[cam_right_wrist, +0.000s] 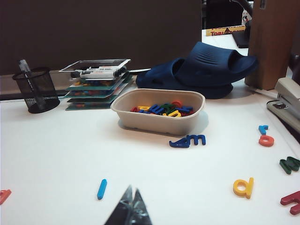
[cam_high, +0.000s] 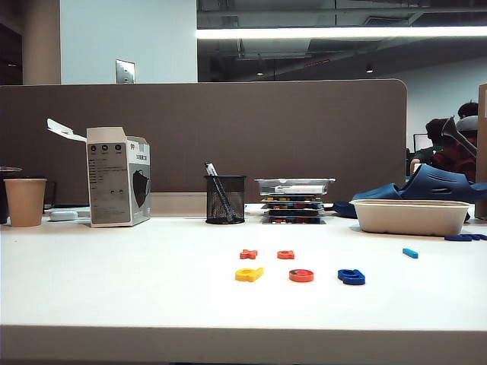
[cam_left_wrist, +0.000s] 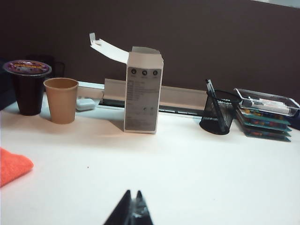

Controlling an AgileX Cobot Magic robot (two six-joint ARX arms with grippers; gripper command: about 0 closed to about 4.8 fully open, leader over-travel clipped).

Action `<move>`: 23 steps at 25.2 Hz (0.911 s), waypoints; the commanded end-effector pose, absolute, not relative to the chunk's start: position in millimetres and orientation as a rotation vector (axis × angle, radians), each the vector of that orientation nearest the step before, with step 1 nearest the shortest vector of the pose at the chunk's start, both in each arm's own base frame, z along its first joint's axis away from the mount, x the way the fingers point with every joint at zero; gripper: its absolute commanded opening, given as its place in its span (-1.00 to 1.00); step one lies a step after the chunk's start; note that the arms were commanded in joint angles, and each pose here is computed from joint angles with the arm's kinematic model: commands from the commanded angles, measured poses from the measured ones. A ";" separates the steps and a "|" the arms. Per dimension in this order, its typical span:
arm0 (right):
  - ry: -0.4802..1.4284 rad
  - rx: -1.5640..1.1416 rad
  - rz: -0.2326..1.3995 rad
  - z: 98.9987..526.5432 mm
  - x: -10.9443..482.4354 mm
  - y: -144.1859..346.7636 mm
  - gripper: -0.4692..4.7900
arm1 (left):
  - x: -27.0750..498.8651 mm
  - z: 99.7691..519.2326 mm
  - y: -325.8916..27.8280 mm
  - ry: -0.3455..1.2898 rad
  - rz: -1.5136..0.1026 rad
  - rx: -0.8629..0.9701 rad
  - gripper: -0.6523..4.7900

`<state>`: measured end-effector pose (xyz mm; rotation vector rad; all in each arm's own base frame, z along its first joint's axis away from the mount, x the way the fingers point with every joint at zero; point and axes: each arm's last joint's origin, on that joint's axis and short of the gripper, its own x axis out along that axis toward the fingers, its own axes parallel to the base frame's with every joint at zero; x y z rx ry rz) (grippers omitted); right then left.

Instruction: Select the appropriate letters from the row of letter magnets placed on the table to arrange into the word "dog".

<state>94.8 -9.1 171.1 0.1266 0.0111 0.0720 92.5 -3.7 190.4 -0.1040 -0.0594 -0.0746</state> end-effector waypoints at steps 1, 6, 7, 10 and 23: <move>-0.015 0.096 0.076 167.9 95.9 -9.1 -0.84 | 94.6 184.8 -4.1 -0.083 -0.084 -0.100 -0.78; 0.003 0.100 0.075 163.4 96.5 -9.3 -0.84 | 97.7 172.9 -4.1 -0.072 -0.083 -0.100 -0.78; -0.003 0.098 0.074 164.0 96.5 -9.3 -0.84 | 97.6 172.8 -4.1 -0.072 -0.083 -0.101 -0.78; -0.005 0.099 0.074 164.3 96.5 -9.3 -0.82 | 97.5 173.8 -4.2 -0.081 -0.086 -0.114 -0.78; 0.002 0.100 0.074 163.6 96.5 -9.4 -0.82 | 97.6 173.0 -4.4 -0.074 -0.086 -0.115 -0.78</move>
